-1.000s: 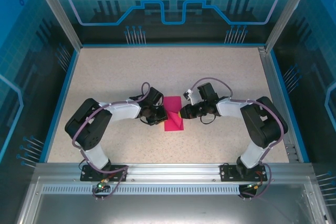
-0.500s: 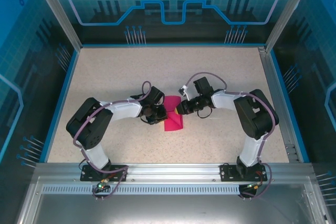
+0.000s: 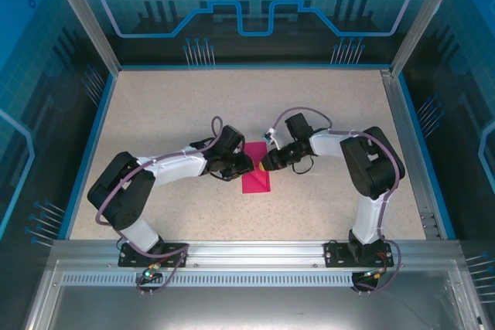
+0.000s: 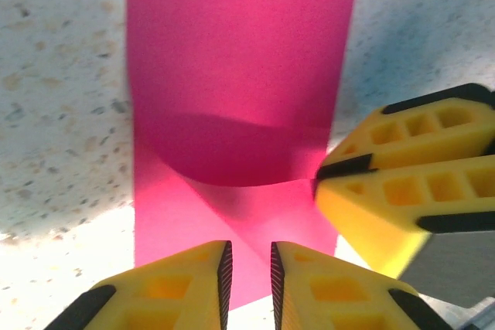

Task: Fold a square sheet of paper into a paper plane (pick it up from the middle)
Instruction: Fold the triangle a second time at the center of the table.

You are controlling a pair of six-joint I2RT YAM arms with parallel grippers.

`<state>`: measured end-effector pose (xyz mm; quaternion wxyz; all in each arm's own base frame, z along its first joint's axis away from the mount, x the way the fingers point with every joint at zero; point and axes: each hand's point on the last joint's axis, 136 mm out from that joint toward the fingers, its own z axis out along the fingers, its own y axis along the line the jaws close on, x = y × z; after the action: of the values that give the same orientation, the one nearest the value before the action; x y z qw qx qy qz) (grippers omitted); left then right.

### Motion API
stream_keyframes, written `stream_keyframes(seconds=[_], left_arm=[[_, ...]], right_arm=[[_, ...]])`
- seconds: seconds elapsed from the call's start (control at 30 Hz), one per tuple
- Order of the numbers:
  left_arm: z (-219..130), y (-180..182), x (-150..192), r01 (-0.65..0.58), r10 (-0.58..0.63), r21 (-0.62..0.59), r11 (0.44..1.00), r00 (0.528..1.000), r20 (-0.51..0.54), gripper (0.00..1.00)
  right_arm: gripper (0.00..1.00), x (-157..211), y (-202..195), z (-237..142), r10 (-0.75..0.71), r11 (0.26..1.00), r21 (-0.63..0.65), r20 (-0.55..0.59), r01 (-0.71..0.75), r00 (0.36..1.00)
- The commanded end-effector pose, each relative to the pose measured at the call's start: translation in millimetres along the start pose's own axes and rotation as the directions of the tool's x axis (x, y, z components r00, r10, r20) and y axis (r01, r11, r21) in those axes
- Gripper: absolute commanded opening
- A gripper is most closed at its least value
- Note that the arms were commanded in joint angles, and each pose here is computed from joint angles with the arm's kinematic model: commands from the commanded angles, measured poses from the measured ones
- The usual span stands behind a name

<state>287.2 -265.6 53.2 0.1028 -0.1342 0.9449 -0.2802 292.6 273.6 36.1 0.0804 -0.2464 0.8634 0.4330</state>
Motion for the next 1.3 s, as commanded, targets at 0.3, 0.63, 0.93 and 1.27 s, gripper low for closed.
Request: stream_keyframes(seconds=[0.3, 0.63, 0.93, 1.27], left_arm=[[22, -13, -7, 0.07, -0.07, 0.065, 0.995, 0.998, 0.003, 0.23], [24, -9, -8, 0.079, -0.08, 0.042, 0.996, 0.997, 0.012, 0.23], [24, -9, -8, 0.076, -0.077, 0.043, 0.996, 0.997, 0.01, 0.23], [10, -15, -9, 0.042, -0.044, 0.065, 0.997, 0.999, 0.03, 0.3]], right_arm=[[0.23, -1, 5, -9, 0.019, 0.998, -0.058, 0.016, -0.018, 1.0], [0.39, 9, 18, -17, 0.036, 0.996, -0.085, 0.05, -0.032, 0.998], [0.2, 10, 5, -13, 0.061, 0.997, -0.04, 0.053, -0.058, 0.997], [0.11, 11, -13, -8, 0.078, 0.997, -0.001, 0.021, -0.078, 0.997]])
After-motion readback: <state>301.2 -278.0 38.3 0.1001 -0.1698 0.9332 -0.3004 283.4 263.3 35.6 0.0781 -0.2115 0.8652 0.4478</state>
